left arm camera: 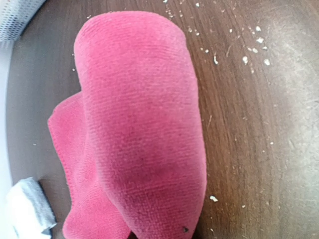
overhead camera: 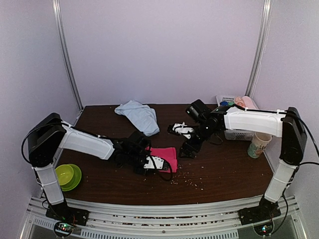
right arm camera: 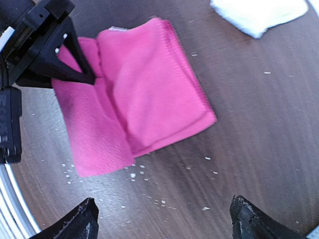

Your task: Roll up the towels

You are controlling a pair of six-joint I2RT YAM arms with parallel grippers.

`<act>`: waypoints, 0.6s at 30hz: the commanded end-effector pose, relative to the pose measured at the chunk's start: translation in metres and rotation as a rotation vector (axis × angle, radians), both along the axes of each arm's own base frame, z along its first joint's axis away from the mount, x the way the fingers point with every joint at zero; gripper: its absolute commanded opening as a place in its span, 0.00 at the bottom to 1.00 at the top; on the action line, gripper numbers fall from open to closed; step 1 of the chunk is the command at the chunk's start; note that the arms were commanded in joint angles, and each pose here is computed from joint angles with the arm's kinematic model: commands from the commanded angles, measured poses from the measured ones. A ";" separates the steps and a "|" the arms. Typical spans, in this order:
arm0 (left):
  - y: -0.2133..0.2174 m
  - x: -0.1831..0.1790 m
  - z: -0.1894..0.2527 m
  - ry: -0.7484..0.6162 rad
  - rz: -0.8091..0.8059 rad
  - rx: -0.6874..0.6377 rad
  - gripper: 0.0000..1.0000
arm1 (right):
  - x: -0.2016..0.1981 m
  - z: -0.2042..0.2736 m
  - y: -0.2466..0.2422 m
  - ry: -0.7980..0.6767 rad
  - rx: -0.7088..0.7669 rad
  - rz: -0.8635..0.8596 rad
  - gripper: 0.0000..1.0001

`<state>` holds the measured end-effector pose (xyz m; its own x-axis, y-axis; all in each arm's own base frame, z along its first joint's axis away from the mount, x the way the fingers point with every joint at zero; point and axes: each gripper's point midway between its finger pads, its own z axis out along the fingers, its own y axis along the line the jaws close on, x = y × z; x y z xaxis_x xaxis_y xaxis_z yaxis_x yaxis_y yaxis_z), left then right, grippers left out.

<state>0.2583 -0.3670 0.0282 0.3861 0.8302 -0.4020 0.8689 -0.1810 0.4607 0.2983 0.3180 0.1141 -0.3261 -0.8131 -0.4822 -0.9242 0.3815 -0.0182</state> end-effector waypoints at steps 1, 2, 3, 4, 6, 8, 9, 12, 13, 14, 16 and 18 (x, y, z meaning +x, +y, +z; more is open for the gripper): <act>0.034 -0.039 -0.038 0.332 0.026 0.138 0.00 | 0.024 0.014 -0.014 -0.178 0.040 -0.102 0.92; 0.034 -0.038 -0.037 0.362 0.034 0.135 0.00 | 0.024 0.019 -0.014 -0.206 0.060 -0.107 0.92; 0.034 -0.038 -0.036 0.394 0.040 0.134 0.00 | 0.022 0.017 -0.017 -0.215 0.065 -0.108 0.92; 0.034 -0.036 -0.034 0.424 0.051 0.127 0.00 | 0.023 0.020 -0.015 -0.241 0.089 -0.108 0.92; 0.034 -0.033 -0.032 0.476 0.069 0.116 0.00 | 0.021 0.023 -0.016 -0.275 0.128 -0.105 0.91; 0.034 -0.030 -0.029 0.524 0.088 0.102 0.00 | 0.015 0.028 -0.013 -0.323 0.183 -0.083 0.91; 0.033 -0.027 -0.027 0.541 0.099 0.096 0.00 | 0.013 0.031 -0.011 -0.358 0.206 -0.072 0.91; 0.033 -0.023 -0.027 0.600 0.124 0.097 0.00 | 0.004 0.036 -0.005 -0.461 0.222 -0.022 0.91; 0.033 -0.022 -0.027 0.619 0.134 0.100 0.00 | 0.001 0.036 -0.002 -0.493 0.213 0.000 0.91; 0.033 -0.021 -0.028 0.636 0.141 0.102 0.00 | -0.003 0.034 0.003 -0.521 0.200 0.026 0.91; 0.032 -0.018 -0.027 0.671 0.157 0.102 0.00 | -0.009 0.028 0.009 -0.569 0.159 0.070 0.92; 0.032 -0.014 -0.027 0.698 0.171 0.093 0.00 | -0.015 0.020 0.018 -0.600 0.132 0.112 0.92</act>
<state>0.2696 -0.3634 0.0296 0.0790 0.8372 -0.5412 0.9958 -0.0912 0.0042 0.2788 0.3179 0.1217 -0.0332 -0.7389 -0.6730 -0.8662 0.3572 -0.3494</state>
